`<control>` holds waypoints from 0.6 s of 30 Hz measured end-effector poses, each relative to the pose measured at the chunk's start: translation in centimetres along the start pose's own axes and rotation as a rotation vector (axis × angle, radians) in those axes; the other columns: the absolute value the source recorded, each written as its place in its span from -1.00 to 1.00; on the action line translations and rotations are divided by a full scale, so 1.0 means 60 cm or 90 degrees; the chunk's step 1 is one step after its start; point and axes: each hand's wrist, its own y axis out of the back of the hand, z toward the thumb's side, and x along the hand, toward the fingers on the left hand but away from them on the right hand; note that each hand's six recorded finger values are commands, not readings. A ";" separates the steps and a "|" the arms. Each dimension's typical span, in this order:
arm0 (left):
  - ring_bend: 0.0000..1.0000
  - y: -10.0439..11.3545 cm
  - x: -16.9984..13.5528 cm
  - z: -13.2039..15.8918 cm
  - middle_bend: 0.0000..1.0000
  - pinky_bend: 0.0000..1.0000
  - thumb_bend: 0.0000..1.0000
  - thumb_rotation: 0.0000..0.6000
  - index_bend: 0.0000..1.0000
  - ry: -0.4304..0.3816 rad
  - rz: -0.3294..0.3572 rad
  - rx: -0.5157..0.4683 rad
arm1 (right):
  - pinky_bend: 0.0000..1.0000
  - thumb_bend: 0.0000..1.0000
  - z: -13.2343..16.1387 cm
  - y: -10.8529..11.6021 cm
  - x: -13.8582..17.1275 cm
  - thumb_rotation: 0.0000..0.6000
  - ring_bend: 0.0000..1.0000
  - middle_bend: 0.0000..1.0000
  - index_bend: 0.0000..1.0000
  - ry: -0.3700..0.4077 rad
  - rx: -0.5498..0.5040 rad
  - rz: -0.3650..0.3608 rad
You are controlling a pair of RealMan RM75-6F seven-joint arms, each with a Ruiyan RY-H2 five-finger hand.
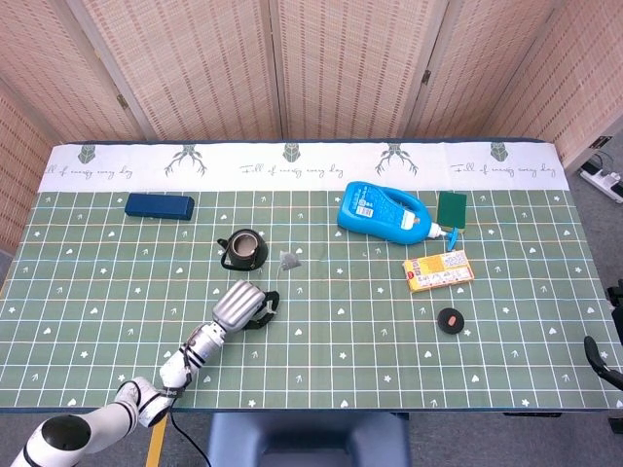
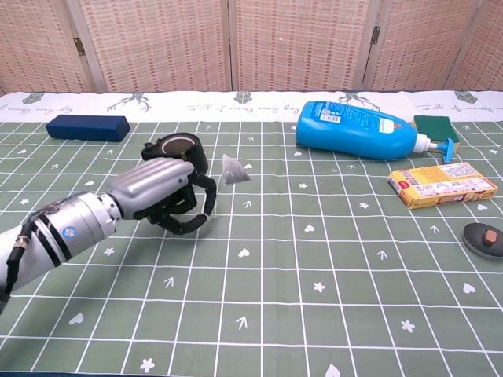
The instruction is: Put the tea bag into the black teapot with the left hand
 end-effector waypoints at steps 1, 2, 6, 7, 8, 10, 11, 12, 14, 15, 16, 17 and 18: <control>0.97 0.011 0.002 -0.006 1.00 1.00 0.13 1.00 0.25 0.001 0.007 0.013 | -1.00 -0.15 -0.001 0.000 -0.001 1.00 -1.00 -1.00 -1.00 0.000 -0.001 0.000; 0.97 0.018 0.004 -0.010 1.00 1.00 0.13 1.00 0.25 0.001 0.012 0.023 | -1.00 -0.16 -0.001 -0.001 -0.001 1.00 -1.00 -1.00 -1.00 -0.001 -0.002 0.001; 0.97 0.055 0.014 -0.023 1.00 1.00 0.13 1.00 0.25 0.009 0.038 0.047 | -1.00 -0.15 -0.004 -0.004 -0.007 1.00 -1.00 -1.00 -1.00 -0.006 -0.004 0.006; 0.97 0.069 0.015 -0.029 1.00 1.00 0.13 1.00 0.25 0.012 0.047 0.051 | -1.00 -0.15 -0.005 -0.005 -0.008 1.00 -1.00 -1.00 -1.00 -0.009 -0.005 0.007; 0.97 0.079 0.017 -0.032 1.00 1.00 0.13 1.00 0.25 0.013 0.055 0.055 | -1.00 -0.15 -0.007 -0.006 -0.009 1.00 -1.00 -1.00 -1.00 -0.012 -0.006 0.007; 0.97 0.101 0.019 -0.034 1.00 1.00 0.13 1.00 0.25 0.013 0.071 0.064 | -1.00 -0.15 -0.010 -0.006 -0.012 1.00 -1.00 -1.00 -1.00 -0.019 -0.008 0.007; 0.97 0.110 0.020 -0.034 1.00 1.00 0.13 1.00 0.25 0.011 0.077 0.067 | -1.00 -0.15 -0.011 -0.005 -0.014 1.00 -1.00 -1.00 -1.00 -0.021 -0.008 0.006; 0.97 0.118 0.022 -0.033 1.00 1.00 0.13 1.00 0.25 0.009 0.082 0.070 | -1.00 -0.15 -0.012 -0.005 -0.015 1.00 -1.00 -1.00 -1.00 -0.023 -0.009 0.005; 0.96 0.139 0.027 -0.030 1.00 1.00 0.13 1.00 0.25 0.004 0.096 0.081 | -1.00 -0.15 -0.014 -0.005 -0.018 1.00 -1.00 -1.00 -1.00 -0.026 -0.008 0.004; 0.96 0.149 0.030 -0.028 1.00 1.00 0.14 1.00 0.25 0.002 0.103 0.086 | -1.00 -0.15 -0.015 -0.005 -0.019 1.00 -1.00 -1.00 -1.00 -0.028 -0.007 0.003; 0.96 0.161 0.035 -0.025 1.00 1.00 0.14 1.00 0.25 -0.002 0.112 0.091 | -1.00 -0.15 -0.016 -0.004 -0.019 1.00 -1.00 -1.00 -1.00 -0.031 -0.007 0.001; 0.96 0.171 0.038 -0.022 1.00 1.00 0.14 1.00 0.26 -0.005 0.119 0.096 | -1.00 -0.15 -0.017 -0.002 -0.019 1.00 -1.00 -1.00 -1.00 -0.034 -0.006 -0.002; 0.96 0.179 0.041 -0.020 1.00 1.00 0.14 1.00 0.26 -0.008 0.126 0.102 | -1.00 -0.15 -0.019 -0.001 -0.019 1.00 -1.00 -1.00 -1.00 -0.038 -0.006 -0.005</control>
